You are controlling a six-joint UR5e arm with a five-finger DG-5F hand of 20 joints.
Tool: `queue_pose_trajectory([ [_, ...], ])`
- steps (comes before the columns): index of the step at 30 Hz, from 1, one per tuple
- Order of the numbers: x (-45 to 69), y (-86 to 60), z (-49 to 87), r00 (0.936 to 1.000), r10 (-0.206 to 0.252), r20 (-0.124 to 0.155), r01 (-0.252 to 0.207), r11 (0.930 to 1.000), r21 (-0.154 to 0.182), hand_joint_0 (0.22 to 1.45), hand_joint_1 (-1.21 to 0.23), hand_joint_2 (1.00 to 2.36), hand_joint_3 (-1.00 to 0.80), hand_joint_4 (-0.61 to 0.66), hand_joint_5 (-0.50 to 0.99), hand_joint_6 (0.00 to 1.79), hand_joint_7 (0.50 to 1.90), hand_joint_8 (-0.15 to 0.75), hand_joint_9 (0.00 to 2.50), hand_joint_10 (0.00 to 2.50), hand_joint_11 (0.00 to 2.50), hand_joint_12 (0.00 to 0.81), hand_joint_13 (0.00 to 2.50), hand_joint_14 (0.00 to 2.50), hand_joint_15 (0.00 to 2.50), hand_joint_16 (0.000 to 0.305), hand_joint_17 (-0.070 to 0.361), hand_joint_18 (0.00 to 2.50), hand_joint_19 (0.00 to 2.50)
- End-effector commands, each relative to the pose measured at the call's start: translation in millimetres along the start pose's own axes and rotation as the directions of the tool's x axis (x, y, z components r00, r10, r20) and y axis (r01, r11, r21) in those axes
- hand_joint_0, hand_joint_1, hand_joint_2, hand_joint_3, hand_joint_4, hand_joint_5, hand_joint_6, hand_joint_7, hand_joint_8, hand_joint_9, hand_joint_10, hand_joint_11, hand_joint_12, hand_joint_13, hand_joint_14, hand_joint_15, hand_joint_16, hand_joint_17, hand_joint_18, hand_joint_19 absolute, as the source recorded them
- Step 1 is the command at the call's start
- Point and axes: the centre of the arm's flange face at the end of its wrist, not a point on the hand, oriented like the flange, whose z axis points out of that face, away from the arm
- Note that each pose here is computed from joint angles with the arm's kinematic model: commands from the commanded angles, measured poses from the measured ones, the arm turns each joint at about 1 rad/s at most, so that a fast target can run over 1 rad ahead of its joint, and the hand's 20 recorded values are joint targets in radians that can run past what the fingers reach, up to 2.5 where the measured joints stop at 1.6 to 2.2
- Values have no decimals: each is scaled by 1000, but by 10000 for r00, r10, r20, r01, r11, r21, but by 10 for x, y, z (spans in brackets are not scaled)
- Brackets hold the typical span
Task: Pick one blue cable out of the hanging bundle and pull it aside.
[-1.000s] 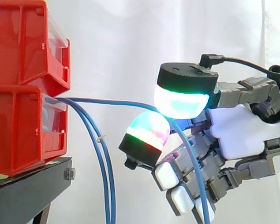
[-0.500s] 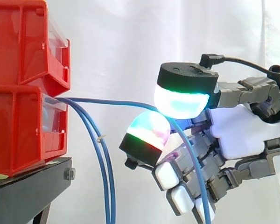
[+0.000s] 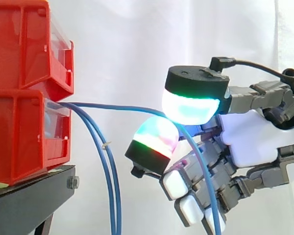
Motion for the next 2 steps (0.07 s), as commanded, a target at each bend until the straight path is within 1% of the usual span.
queue_pose_trajectory([
  [1, 1, -6, 4, 10000, 0, 0, 0, 10000, 3, 576, -815, 1016, -7, -55, -66, 907, 1008, 319, 996, 11, 341, 414, 868, 17, 497, 60, 134, 800, 607],
  [2, 0, 3, -2, 10000, 0, 0, 0, 10000, 3, 576, -815, 1016, -6, -56, -66, 908, 1006, 316, 993, 11, 334, 416, 867, 17, 496, 59, 134, 799, 615],
])
